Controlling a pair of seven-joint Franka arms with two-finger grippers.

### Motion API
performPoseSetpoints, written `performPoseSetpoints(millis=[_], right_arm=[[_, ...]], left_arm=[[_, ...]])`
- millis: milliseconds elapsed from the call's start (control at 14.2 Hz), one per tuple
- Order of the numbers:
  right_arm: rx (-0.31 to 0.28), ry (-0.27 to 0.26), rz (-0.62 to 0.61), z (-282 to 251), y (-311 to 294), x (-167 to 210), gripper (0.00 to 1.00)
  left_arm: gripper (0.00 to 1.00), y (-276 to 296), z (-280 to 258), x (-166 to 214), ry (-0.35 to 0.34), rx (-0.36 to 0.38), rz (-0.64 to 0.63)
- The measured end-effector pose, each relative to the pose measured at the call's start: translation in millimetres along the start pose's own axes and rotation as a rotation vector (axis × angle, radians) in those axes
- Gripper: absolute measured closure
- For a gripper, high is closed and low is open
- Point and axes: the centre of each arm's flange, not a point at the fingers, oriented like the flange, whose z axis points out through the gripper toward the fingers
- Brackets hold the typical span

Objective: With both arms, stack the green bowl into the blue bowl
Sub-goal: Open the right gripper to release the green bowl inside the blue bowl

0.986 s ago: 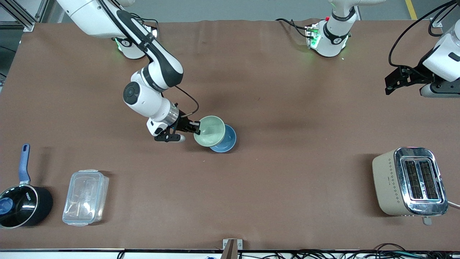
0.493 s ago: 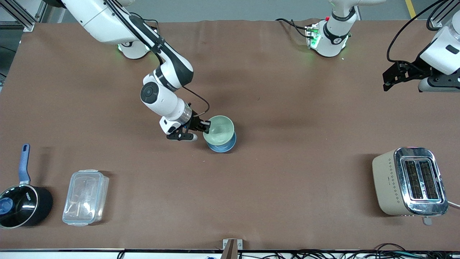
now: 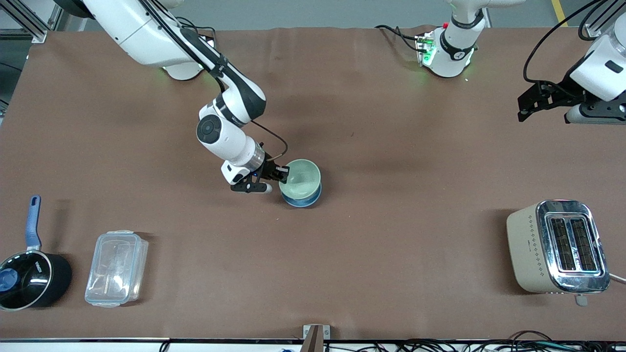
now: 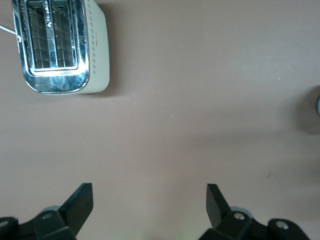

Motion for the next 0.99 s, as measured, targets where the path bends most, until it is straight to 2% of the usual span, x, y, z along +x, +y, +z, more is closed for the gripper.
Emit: performPoseSetpoints(millis=[634,775,845,986], right_arm=[[-0.033,0.03,-0.026,7,4,13,0.96],[-0.031,0.032,-0.006,7,3,14,0.92],[-0.029,0.034,0.019,6,1,14,0.87],[-0.023,0.039,0.08,5,-2,15,0.67]], left_arm=[[0.0,0,0,-1,-0.004,-0.001,-0.001],[0.0,0,0,-1,-0.004,-0.001,-0.001],[0.0,0,0,-1,-0.004,-0.001,-0.001],[0.0,0,0,-1,-0.004,-0.001,-0.001]])
